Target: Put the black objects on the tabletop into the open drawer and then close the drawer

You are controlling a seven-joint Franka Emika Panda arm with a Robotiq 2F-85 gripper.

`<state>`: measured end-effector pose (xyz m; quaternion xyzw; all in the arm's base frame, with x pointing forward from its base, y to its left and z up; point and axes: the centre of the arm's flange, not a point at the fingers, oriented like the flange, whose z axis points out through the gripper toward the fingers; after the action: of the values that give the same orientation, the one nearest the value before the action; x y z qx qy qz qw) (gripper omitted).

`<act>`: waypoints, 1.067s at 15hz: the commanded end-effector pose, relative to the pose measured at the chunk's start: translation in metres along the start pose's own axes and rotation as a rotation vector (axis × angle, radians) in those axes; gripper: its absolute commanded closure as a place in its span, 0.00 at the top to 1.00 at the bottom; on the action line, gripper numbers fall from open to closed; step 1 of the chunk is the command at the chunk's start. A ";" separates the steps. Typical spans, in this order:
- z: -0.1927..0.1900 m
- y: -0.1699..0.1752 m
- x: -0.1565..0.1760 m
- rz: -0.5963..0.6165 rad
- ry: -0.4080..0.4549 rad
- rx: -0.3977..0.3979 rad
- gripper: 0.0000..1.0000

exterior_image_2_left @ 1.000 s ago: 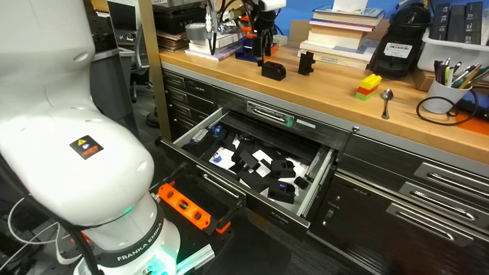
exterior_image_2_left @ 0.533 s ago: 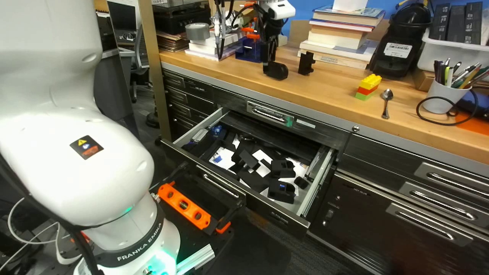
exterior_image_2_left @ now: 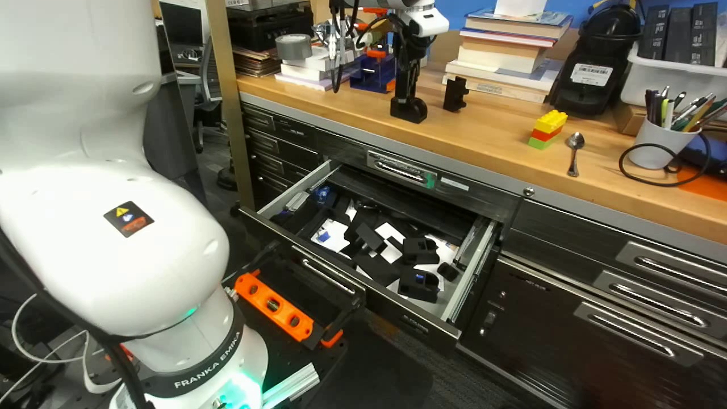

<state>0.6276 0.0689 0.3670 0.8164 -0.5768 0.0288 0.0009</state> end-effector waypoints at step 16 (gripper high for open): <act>0.005 0.020 0.017 -0.015 -0.021 -0.004 0.31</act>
<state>0.6312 0.0570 0.3550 0.8190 -0.5734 0.0206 0.0059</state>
